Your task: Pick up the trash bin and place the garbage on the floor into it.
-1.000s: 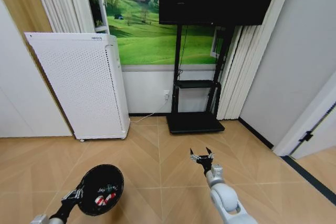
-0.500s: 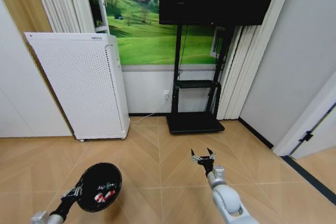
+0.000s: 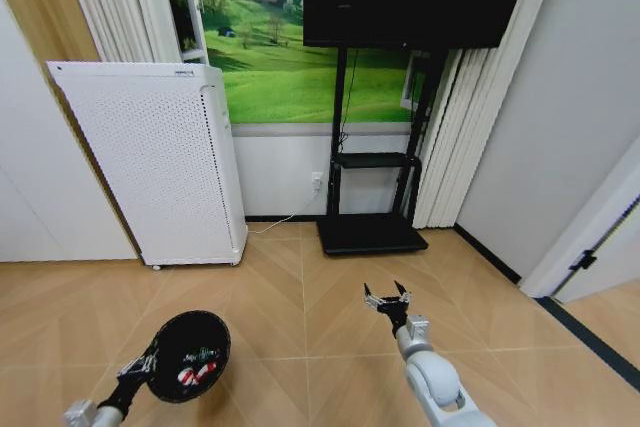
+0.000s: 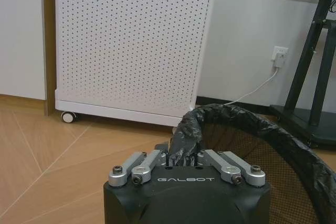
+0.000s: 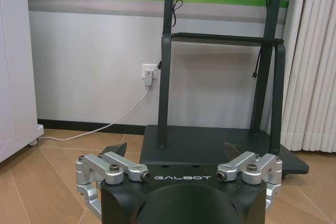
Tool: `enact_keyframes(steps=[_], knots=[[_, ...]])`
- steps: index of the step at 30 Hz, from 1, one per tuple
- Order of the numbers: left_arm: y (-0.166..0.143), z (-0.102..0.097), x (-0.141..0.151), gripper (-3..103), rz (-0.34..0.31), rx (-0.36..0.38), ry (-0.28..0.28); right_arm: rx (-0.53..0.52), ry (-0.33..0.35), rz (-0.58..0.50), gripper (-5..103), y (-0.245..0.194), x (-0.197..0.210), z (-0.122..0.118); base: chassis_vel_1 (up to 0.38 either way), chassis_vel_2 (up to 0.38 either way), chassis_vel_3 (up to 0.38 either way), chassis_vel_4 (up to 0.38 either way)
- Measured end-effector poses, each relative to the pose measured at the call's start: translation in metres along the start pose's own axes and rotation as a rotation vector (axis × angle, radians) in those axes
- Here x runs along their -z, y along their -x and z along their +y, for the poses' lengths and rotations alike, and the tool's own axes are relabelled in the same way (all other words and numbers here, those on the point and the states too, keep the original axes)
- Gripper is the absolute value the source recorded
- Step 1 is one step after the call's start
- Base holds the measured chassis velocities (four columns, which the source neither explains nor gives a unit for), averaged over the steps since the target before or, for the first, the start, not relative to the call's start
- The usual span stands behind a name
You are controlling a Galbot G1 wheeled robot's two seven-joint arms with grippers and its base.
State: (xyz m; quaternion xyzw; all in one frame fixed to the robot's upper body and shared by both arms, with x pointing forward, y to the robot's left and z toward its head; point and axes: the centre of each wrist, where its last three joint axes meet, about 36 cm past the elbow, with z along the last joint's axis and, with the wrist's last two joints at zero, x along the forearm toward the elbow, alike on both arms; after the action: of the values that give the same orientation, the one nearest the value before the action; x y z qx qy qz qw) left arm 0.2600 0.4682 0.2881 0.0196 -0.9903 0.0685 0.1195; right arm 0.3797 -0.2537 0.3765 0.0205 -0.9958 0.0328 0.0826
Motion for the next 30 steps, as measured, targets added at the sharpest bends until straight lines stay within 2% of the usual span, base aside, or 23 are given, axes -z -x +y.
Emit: enact_keyframes(steps=[1, 3, 4, 7, 9, 10, 11, 13, 16, 17, 18, 19, 24, 30], knots=[[0.0, 0.0, 0.0, 20, 0.0, 0.0, 0.0, 0.0, 0.0, 0.0, 100, 0.0, 0.0, 0.0, 0.0, 0.0, 0.0, 0.0], [0.003, 0.001, -0.001, 30, 0.006, -0.003, 0.004, 0.0, 0.003, -0.004, 100, 0.001, 0.001, 0.0, 0.0, 0.0, 0.0, 0.0], [0.003, 0.001, -0.001, 30, 0.006, -0.003, 0.004, 0.0, 0.003, -0.004, 100, 0.001, 0.001, 0.0, 0.0, 0.0, 0.0, 0.0], [0.007, 0.001, 0.001, 46, 0.006, -0.005, 0.008, 0.002, 0.009, -0.003, 100, 0.002, 0.001, 0.001, 0.0, 0.0, 0.0, 0.0], [0.007, 0.001, 0.001, 46, 0.007, -0.004, 0.006, 0.002, 0.01, -0.003, 100, 0.002, 0.0, 0.002, 0.0, 0.0, 0.0, 0.0], [0.008, 0.002, 0.002, 57, 0.007, -0.003, 0.005, 0.003, 0.011, -0.003, 100, 0.002, 0.0, 0.002, 0.0, 0.0, 0.0, 0.0], [0.008, 0.002, 0.002, 57, 0.007, -0.003, 0.005, 0.003, 0.011, -0.003, 100, 0.002, 0.0, 0.002, 0.0, 0.0, 0.0, 0.0], [0.007, 0.002, 0.002, 68, 0.009, -0.004, 0.004, 0.004, 0.012, -0.001, 100, 0.001, -0.001, 0.002, 0.0, 0.0, 0.0, 0.0], [0.007, 0.002, 0.001, 68, 0.012, -0.006, 0.004, 0.003, 0.012, -0.001, 100, 0.001, -0.001, 0.002, 0.0, 0.0, 0.0, 0.0], [0.006, 0.002, 0.002, 80, 0.014, -0.009, 0.004, 0.002, 0.015, -0.001, 100, 0.001, -0.001, 0.001, 0.0, 0.0, 0.0, 0.0], [0.006, 0.002, 0.002, 85, 0.013, -0.01, 0.004, 0.003, 0.015, -0.001, 100, 0.001, 0.0, 0.001, 0.0, 0.0, 0.0, 0.0], [0.006, 0.002, 0.002, 85, 0.013, -0.011, 0.004, 0.003, 0.016, -0.002, 100, 0.0, 0.0, 0.001, 0.0, 0.0, 0.0, 0.0], [0.008, 0.0, 0.005, 100, 0.011, -0.017, 0.004, 0.006, 0.021, -0.004, 100, -0.001, 0.001, 0.001, 0.0, 0.0, 0.0, 0.0], [0.01, -0.002, 0.011, 100, 0.004, -0.024, 0.005, 0.007, 0.024, 0.0, 100, -0.003, 0.0, 0.002, 0.0, 0.0, 0.0, 0.0]])
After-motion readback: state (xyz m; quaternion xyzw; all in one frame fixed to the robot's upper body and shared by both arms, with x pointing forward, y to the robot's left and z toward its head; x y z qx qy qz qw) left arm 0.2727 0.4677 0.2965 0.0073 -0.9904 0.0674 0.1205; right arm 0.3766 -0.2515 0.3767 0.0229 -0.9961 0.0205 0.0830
